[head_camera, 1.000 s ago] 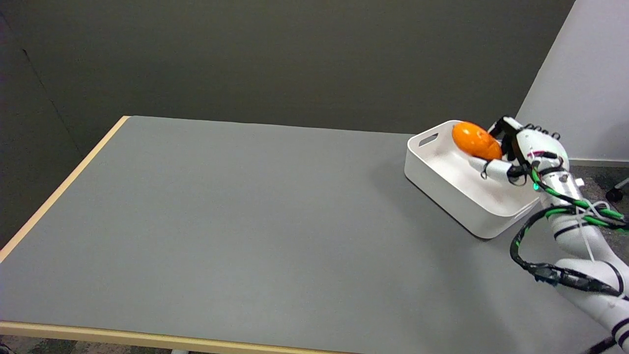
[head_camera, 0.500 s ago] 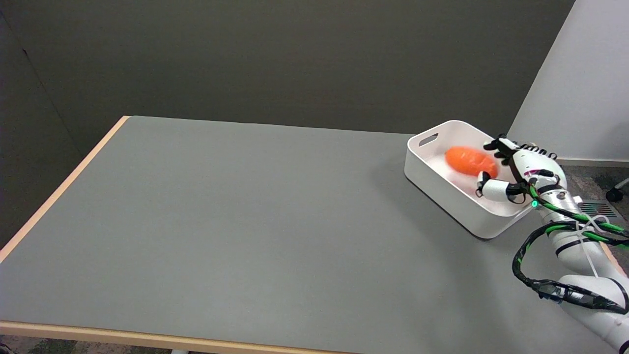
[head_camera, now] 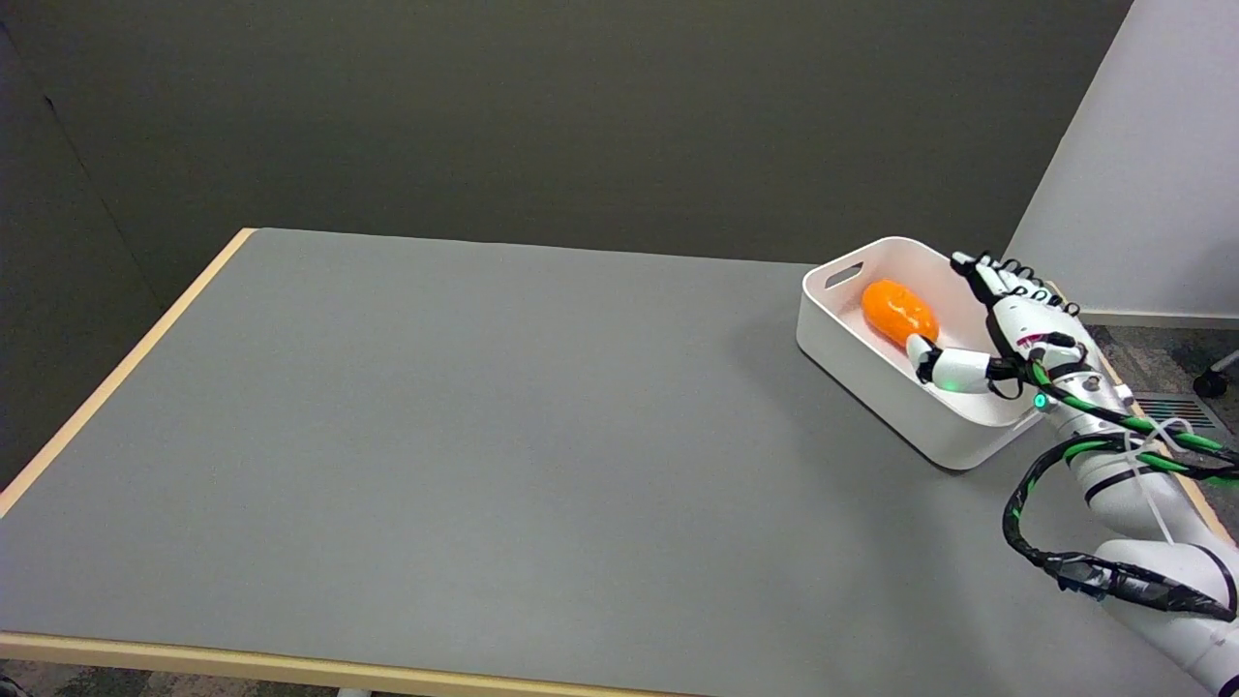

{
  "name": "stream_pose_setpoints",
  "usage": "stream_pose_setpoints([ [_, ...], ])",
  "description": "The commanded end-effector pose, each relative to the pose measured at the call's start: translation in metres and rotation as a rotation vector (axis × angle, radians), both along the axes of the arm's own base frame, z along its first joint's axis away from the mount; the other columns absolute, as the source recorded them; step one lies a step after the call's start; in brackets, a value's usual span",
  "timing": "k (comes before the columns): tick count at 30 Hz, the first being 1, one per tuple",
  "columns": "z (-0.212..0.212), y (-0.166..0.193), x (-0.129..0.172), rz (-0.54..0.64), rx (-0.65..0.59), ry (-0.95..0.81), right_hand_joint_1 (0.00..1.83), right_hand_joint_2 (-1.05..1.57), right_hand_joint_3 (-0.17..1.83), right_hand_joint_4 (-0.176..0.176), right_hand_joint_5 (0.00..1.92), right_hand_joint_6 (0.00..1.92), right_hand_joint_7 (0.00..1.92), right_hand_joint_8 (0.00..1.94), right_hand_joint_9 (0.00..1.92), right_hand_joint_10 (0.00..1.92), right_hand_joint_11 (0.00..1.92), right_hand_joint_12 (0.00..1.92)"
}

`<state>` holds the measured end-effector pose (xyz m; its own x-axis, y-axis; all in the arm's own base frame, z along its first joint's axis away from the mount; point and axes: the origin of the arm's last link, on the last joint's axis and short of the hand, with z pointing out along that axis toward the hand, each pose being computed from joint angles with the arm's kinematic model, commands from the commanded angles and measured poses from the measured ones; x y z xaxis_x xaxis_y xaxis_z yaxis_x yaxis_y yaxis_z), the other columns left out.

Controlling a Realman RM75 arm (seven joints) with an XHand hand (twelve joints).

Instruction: Place mango into white box.

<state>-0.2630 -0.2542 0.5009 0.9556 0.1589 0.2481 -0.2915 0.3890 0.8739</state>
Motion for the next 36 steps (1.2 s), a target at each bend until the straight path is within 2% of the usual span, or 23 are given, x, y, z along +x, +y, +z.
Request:
stream_pose_setpoints([
  [1,-0.015,-0.01,0.065,0.218,0.053,0.015,0.39,0.59,0.99,0.079,0.02,0.21,0.0,0.14,0.0,0.35,0.02,0.97],
  [5,-0.036,-0.005,0.094,0.398,0.127,-0.077,0.3,0.59,0.98,0.073,0.02,0.21,0.01,0.15,0.01,0.41,0.03,0.99],
  [7,-0.054,-0.001,0.103,0.486,0.221,-0.233,0.28,0.6,0.99,0.07,0.04,0.21,0.04,0.16,0.03,0.49,0.05,1.01],
  [8,-0.06,-0.001,0.104,0.493,0.249,-0.269,0.28,0.61,0.99,0.074,0.07,0.25,0.1,0.2,0.09,0.55,0.08,1.04],
  [10,-0.082,-0.001,0.108,0.524,0.359,-0.434,0.28,0.69,1.02,0.103,0.24,0.53,0.39,0.5,0.38,0.78,0.23,1.21],
  [11,-0.086,-0.001,0.11,0.527,0.383,-0.467,0.29,0.7,1.02,0.111,0.28,0.58,0.46,0.58,0.45,0.86,0.27,1.26],
  [12,-0.093,-0.001,0.112,0.527,0.42,-0.511,0.3,0.71,1.01,0.123,0.32,0.66,0.53,0.66,0.51,0.95,0.31,1.32],
  [14,-0.103,-0.001,0.118,0.531,0.474,-0.551,0.29,0.73,1.01,0.173,0.46,0.94,0.65,0.87,0.62,1.09,0.45,1.5],
  [18,-0.127,-0.002,0.123,0.511,0.575,-0.636,0.25,0.72,1.02,0.176,0.49,1.03,0.71,0.97,0.67,1.16,0.51,1.58],
  [20,-0.136,-0.004,0.12,0.495,0.602,-0.675,0.22,0.74,0.97,0.176,0.48,1.09,0.69,1.01,0.66,1.2,0.51,1.56],
  [27,-0.172,-0.014,0.109,0.438,0.69,-0.81,0.2,0.75,0.96,0.176,0.47,1.12,0.69,1.05,0.66,1.22,0.52,1.55],
  [32,-0.21,-0.02,0.095,0.338,0.784,-0.894,0.19,0.75,0.93,0.176,0.47,1.12,0.68,1.05,0.67,1.21,0.52,1.56],
  [36,-0.226,-0.022,0.087,0.295,0.803,-0.922,0.2,0.75,0.93,0.176,0.47,1.12,0.68,1.05,0.67,1.21,0.52,1.56],
])
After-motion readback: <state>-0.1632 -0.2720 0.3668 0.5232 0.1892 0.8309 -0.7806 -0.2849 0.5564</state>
